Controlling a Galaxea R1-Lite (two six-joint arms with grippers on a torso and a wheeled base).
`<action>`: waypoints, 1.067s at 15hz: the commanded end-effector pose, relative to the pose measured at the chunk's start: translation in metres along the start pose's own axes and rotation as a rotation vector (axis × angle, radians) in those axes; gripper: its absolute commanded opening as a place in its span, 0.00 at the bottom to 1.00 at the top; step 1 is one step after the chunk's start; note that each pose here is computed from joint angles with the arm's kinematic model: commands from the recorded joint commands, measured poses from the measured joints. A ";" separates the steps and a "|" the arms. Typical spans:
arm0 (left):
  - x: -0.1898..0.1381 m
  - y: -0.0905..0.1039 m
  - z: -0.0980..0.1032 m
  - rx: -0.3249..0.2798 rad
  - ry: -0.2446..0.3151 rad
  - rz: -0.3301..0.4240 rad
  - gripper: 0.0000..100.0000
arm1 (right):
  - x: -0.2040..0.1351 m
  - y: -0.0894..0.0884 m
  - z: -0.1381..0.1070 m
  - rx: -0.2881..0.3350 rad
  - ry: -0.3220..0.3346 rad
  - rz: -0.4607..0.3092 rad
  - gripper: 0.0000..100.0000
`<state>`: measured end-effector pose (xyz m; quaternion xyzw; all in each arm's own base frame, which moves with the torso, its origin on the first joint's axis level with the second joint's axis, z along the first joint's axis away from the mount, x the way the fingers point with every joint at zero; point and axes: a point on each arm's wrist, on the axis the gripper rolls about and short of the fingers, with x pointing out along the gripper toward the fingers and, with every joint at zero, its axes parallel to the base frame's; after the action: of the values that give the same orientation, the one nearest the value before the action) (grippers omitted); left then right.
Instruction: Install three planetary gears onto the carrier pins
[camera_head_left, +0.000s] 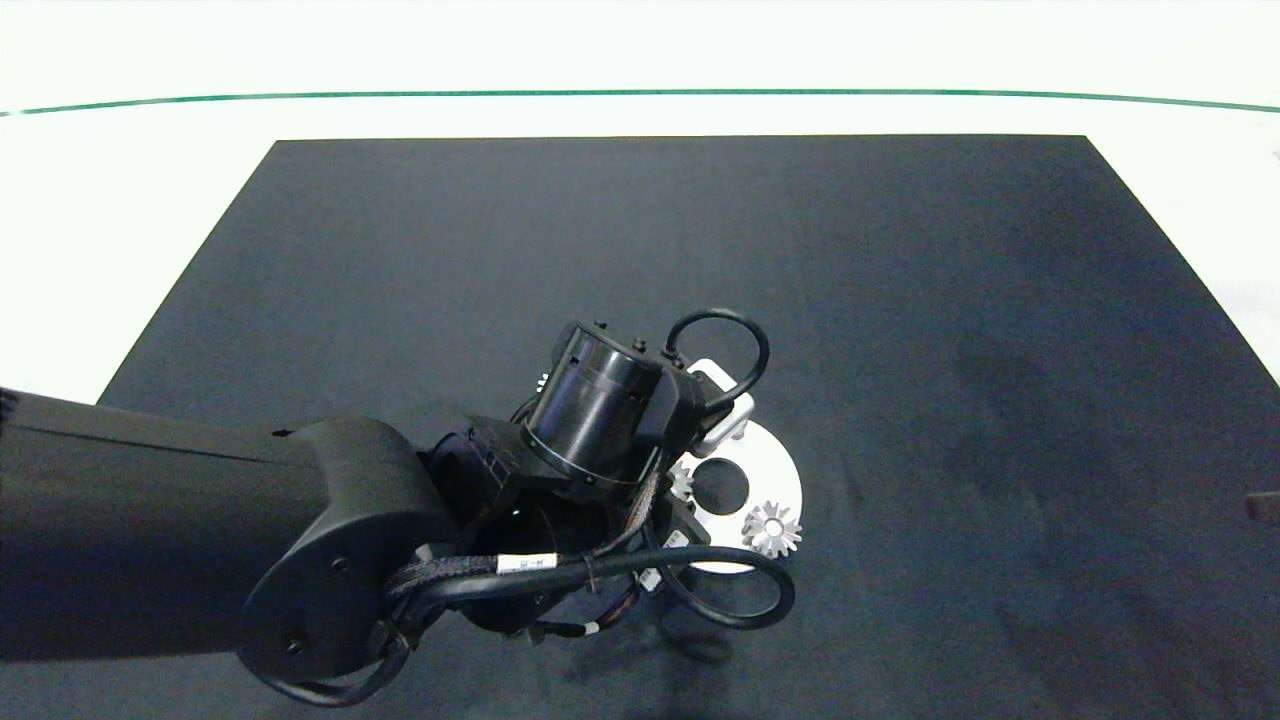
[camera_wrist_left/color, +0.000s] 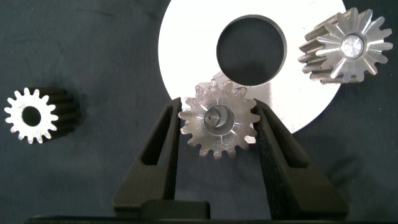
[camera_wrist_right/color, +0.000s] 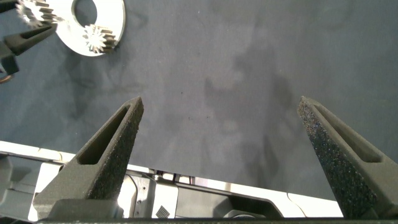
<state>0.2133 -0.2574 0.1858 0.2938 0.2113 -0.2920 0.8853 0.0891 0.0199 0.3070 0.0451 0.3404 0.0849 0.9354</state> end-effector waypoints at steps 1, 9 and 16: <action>0.002 -0.001 -0.005 0.007 0.021 -0.002 0.22 | -0.005 0.000 -0.003 0.001 -0.013 0.006 1.00; 0.003 0.005 0.001 -0.004 0.003 0.013 0.22 | -0.003 0.000 -0.004 -0.001 0.001 0.014 1.00; 0.001 0.003 -0.006 0.001 0.022 0.007 0.22 | -0.003 0.000 -0.004 -0.002 -0.002 0.015 1.00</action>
<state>0.2160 -0.2534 0.1820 0.2969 0.2195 -0.2868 0.8840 0.0842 0.0191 0.3060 0.0464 0.3369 0.0924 0.9358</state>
